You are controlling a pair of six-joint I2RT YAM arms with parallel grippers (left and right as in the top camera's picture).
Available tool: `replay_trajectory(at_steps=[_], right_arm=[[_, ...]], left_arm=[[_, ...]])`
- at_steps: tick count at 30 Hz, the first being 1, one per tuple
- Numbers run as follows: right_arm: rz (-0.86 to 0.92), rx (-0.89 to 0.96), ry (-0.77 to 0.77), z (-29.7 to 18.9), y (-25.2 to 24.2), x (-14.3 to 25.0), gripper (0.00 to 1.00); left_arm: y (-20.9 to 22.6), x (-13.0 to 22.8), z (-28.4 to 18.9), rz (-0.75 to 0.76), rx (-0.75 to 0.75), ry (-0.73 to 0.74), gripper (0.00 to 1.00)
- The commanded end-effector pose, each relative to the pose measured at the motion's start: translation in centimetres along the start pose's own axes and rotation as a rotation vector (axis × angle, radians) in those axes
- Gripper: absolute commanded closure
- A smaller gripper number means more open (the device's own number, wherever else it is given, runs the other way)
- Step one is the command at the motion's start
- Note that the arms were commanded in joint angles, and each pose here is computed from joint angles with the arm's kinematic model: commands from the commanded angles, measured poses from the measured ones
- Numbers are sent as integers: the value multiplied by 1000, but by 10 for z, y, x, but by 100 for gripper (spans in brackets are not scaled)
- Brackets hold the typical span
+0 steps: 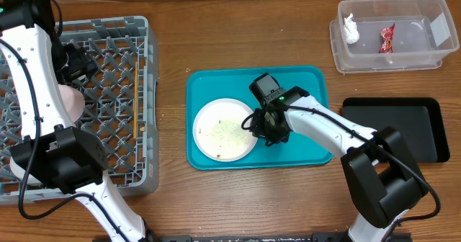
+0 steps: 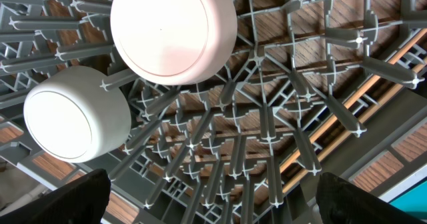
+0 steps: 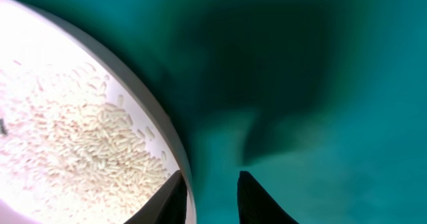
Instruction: Sort waste into correct bins and load items into the dishwasher
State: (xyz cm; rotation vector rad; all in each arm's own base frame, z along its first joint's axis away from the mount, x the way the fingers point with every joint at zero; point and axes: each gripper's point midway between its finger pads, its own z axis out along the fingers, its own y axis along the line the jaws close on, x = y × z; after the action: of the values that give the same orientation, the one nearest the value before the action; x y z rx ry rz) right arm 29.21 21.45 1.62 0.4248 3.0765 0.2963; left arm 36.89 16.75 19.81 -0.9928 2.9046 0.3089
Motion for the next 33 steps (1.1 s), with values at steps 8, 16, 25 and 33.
replay_trajectory(at_steps=[8, 16, 25, 33], right_arm=[[151, 201, -54, -21, -64, -31, 80], [159, 205, -44, -91, -76, -69, 87], [-279, -170, 30, -107, 39, -38, 37], [-357, -84, -145, -74, 96, -4, 8]], left_arm=[[3, -3, -12, 3, -1, -39, 0], [3, -3, -11, 3, -1, -38, 0], [3, -3, -12, 3, -1, -39, 0], [3, -3, -12, 3, -1, -39, 0]])
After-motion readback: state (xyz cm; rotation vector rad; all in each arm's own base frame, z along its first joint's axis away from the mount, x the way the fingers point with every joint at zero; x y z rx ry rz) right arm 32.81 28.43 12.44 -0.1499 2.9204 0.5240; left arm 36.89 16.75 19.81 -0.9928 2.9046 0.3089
